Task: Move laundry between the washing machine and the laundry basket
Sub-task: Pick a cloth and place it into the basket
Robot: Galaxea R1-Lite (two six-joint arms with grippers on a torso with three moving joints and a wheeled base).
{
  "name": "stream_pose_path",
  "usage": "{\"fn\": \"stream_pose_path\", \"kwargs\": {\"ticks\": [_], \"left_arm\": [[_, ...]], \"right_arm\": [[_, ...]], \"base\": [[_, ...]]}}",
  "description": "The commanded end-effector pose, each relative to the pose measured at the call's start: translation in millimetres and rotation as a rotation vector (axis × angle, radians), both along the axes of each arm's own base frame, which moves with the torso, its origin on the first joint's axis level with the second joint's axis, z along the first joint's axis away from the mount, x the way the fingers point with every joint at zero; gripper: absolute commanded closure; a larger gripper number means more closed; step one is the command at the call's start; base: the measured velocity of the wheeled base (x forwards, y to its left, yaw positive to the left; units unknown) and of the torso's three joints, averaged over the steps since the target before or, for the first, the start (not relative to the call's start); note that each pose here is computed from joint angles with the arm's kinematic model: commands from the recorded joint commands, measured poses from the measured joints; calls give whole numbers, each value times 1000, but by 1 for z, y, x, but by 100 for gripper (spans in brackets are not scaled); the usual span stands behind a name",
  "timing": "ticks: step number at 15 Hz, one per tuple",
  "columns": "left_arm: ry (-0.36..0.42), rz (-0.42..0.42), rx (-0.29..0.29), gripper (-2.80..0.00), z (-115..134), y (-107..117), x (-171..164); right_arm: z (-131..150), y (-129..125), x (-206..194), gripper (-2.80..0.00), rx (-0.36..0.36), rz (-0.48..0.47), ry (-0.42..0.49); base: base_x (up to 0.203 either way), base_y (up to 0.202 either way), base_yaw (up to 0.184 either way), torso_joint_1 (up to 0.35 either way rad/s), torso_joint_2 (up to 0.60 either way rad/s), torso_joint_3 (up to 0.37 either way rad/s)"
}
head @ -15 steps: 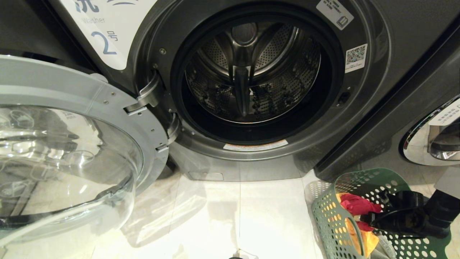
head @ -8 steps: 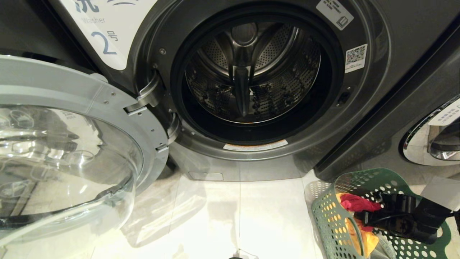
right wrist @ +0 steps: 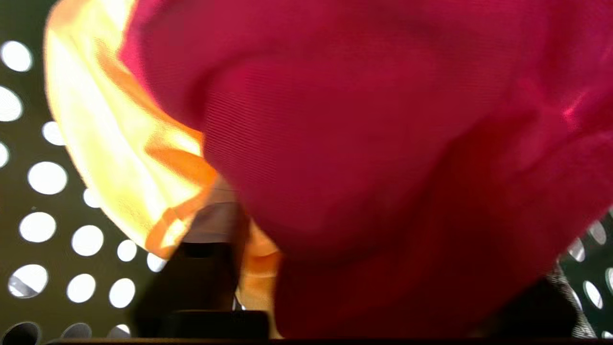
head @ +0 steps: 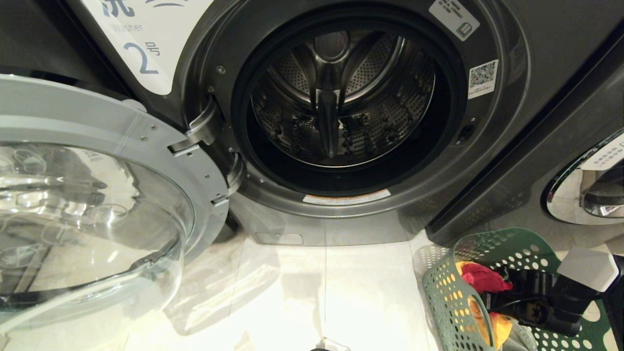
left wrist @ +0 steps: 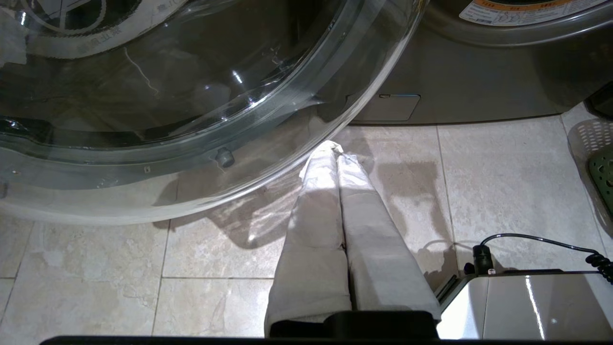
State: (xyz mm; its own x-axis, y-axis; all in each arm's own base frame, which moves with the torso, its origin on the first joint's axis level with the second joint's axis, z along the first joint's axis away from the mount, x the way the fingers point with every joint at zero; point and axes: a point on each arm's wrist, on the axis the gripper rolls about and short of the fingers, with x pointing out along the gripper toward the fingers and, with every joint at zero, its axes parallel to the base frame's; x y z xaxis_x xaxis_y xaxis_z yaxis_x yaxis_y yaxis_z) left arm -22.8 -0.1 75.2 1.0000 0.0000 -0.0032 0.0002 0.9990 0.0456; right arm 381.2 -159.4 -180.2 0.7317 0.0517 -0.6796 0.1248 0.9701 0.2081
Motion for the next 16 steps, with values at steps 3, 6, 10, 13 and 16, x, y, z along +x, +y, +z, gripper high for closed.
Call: {"fn": "stream_pose_path", "kwargs": {"ticks": [3,6,10,13,16], "left_arm": [[1,0,0,0,0,0,0],[1,0,0,0,0,0,0],[1,0,0,0,0,0,0],[1,0,0,0,0,0,0],[1,0,0,0,0,0,0]], "right_arm": [[-2,0,0,0,7,-4,3],[3,-1,-3,0,8,-11,12],[17,-6,-10,0,21,-27,50],[50,-9,-26,0,39,-47,87],[93,-3,-53,0,53,-65,105]], "base": [[0,0,0,0,0,0],[0,0,0,0,0,0],[0,0,0,0,0,0],[0,0,0,0,0,0],[0,0,0,0,0,0]]}}
